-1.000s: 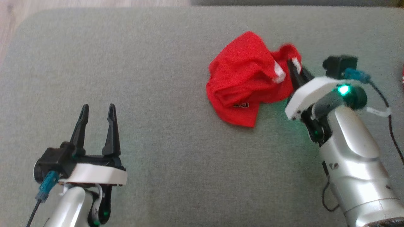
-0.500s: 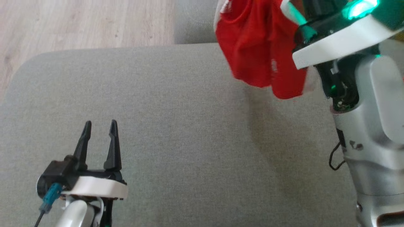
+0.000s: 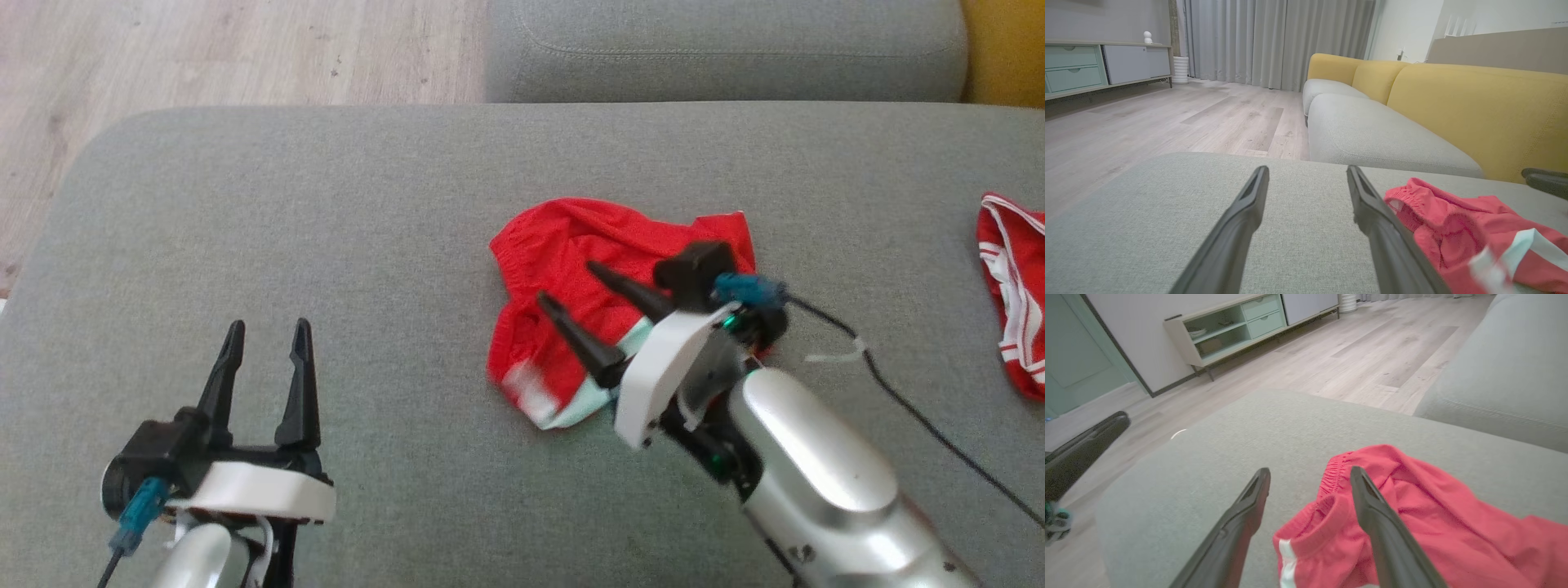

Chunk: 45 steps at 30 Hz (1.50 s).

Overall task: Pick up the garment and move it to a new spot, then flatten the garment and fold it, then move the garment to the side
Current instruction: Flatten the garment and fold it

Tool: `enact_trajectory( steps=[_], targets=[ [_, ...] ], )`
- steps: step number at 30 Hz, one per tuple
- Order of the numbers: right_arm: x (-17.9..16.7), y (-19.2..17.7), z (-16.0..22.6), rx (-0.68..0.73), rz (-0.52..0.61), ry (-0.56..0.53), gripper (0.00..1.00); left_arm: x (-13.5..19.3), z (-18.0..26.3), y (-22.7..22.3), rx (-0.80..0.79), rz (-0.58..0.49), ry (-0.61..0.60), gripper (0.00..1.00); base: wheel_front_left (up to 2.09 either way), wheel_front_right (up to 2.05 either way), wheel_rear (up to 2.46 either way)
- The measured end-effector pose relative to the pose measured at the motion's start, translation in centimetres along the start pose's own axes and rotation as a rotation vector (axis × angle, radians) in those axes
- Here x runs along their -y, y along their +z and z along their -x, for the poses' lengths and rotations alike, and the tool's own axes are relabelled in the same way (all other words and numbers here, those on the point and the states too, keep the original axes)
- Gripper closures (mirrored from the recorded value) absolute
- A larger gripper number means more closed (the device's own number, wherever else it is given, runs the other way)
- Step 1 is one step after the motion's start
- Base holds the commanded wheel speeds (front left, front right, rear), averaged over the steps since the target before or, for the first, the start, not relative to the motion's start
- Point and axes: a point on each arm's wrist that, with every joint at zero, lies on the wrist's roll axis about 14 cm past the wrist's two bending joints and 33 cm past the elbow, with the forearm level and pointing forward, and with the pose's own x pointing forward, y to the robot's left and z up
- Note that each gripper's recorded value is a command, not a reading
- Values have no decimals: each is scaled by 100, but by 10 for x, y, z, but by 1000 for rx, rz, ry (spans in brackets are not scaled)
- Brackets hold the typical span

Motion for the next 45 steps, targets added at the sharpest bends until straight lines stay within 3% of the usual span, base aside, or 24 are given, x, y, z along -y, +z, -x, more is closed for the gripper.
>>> enact_trajectory(
  steps=[5,10,14,15,20,24,40,45],
  targets=[
    [-17,20,7,105,-38,60,0,3,-2,1,4,8,-7,0,0,0,0],
    [34,55,43,295,-61,-91,0,7,-3,6,17,20,-14,0,0,0,0],
    [85,30,88,303,-95,-302,0,5,4,0,7,27,-3,0,0,0,0],
    [85,30,88,303,-95,-302,0,5,4,0,7,27,-3,0,0,0,0],
    [113,-27,139,195,-104,-507,0,9,12,-9,-13,36,-12,0,0,0,0],
    [118,-35,159,206,-77,-596,0,11,12,-10,-13,35,-14,0,0,0,0],
    [106,-36,156,215,-90,-603,0,17,12,-18,-35,29,-31,0,0,0,0],
    [105,-43,151,193,-115,-598,0,55,19,-44,-135,44,-155,0,0,0,0]
  ],
)
